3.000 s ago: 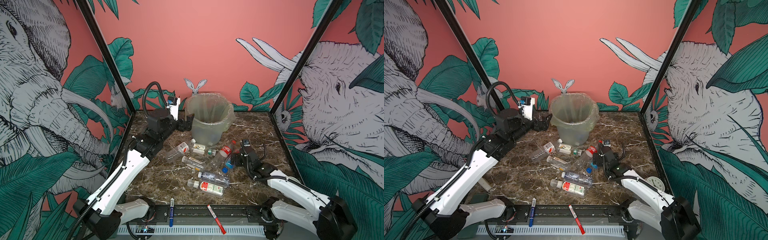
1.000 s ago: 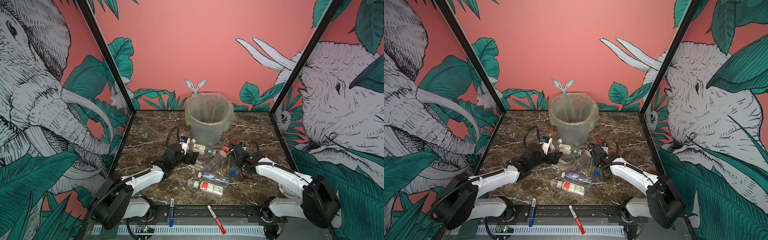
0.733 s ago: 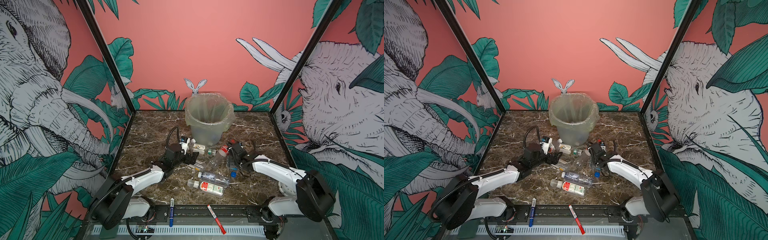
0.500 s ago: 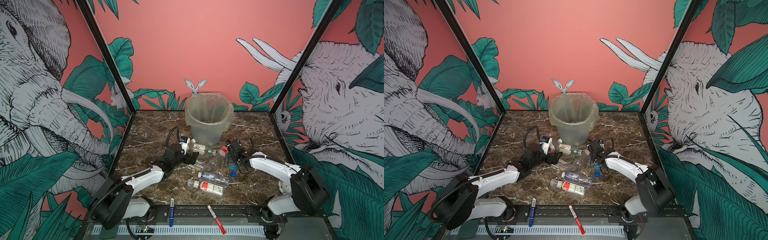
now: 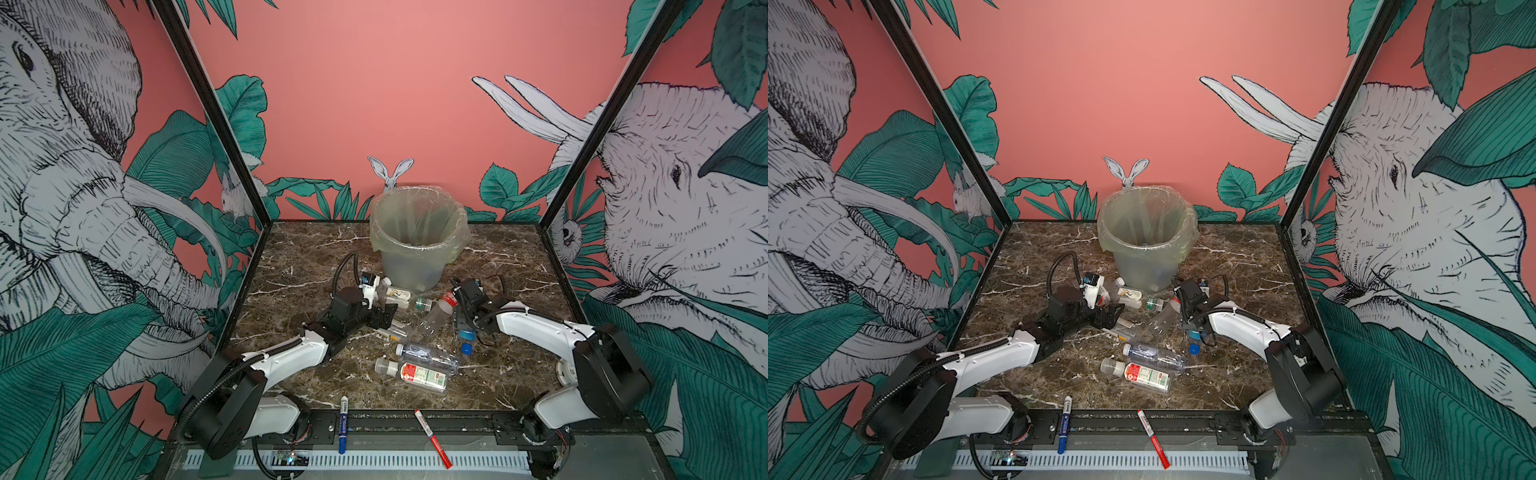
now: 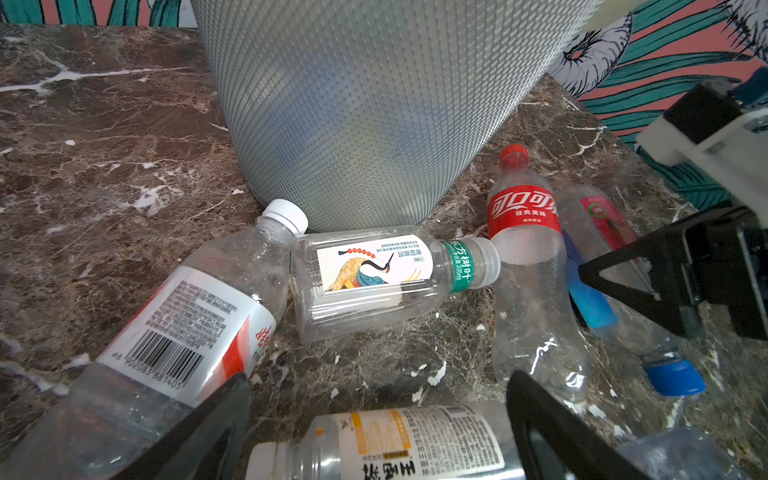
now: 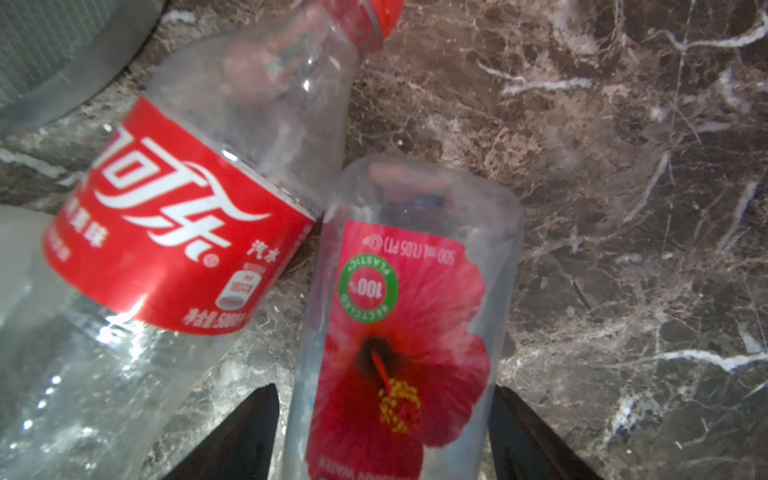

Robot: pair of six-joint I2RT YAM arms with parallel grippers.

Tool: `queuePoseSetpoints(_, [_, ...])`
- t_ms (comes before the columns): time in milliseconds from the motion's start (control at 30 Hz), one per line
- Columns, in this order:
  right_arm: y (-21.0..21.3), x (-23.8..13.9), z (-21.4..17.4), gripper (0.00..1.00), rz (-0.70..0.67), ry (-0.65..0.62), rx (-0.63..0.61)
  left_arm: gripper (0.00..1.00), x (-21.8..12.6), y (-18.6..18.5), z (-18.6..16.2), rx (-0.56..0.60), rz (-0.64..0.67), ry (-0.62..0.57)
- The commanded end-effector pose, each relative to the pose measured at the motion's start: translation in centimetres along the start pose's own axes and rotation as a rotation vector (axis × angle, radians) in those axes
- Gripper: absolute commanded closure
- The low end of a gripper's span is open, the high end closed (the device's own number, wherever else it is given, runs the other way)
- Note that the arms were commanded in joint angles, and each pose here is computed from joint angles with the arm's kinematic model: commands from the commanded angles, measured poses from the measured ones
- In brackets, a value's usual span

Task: Throw the plastic bottles in the bin
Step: 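Withdraw the left arm while the right gripper lowers and closes on the FIJI bottle, then lift the FIJI bottle with the right gripper and carry it over the bin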

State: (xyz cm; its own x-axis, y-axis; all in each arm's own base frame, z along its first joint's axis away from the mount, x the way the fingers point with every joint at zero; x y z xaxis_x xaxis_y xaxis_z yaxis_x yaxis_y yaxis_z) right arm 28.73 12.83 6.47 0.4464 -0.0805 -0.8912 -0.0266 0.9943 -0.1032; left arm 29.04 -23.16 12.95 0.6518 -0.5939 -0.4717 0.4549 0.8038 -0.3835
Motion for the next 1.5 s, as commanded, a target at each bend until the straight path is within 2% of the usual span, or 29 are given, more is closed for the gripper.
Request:
queuePoseSetpoints(0, [-0.2,0.6,-0.2,0.19,-0.01,0.011,0.007,0.03,-0.2,-0.6,1.0,0.008,-0.016,-0.024])
queuePoseSetpoints(400, [-1.0,1.1,-1.5,0.24,-0.019,0.027,0.015,0.04,0.0,-0.5,0.9,0.007,-0.012,-0.019])
queuePoseSetpoints(600, [-1.4,0.8,-1.9,0.32,-0.023,0.021,0.013,0.05,-0.1,-0.4,0.8,0.007,-0.006,-0.022])
queuePoseSetpoints(733, [-2.0,0.2,-2.1,0.33,-0.035,0.006,0.0,0.05,0.0,-0.4,0.9,0.007,-0.008,-0.023])
queuePoseSetpoints(900, [-2.8,-0.6,-2.6,0.35,-0.014,-0.069,0.013,0.05,0.0,-0.4,0.7,0.006,-0.008,-0.019])
queuePoseSetpoints(967, [-2.9,-1.1,-2.5,0.41,0.005,-0.11,0.011,0.05,0.1,-0.4,0.7,0.006,-0.008,-0.016])
queuePoseSetpoints(1200, [-3.6,-4.0,-2.6,0.46,0.089,-0.259,-0.017,0.05,0.1,-0.6,0.9,0.004,-0.018,-0.02])
queuePoseSetpoints(1333, [-3.4,-6.5,-2.3,0.47,0.182,-0.386,-0.021,0.05,0.1,-0.5,0.8,0.006,-0.016,-0.018])
queuePoseSetpoints(1467, [-3.9,-11.2,-1.2,0.47,0.239,-0.522,-0.016,0.05,0.2,-0.4,0.7,0.006,-0.011,-0.014])
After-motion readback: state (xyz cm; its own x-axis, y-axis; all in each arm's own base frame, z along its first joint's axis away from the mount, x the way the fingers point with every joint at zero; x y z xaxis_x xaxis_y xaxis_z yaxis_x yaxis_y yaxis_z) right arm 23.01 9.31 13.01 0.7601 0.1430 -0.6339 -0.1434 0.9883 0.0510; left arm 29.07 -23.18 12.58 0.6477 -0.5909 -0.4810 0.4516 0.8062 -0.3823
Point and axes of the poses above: each gripper's point midway between its finger pads, its own x axis out along the fingers, its own y axis along the line the jaws close on, z = x × y, the point moved 1 cm from there along -x, back along the fingers, and after that the axes turned 8 degrees about -x, right-handed, at the moved point
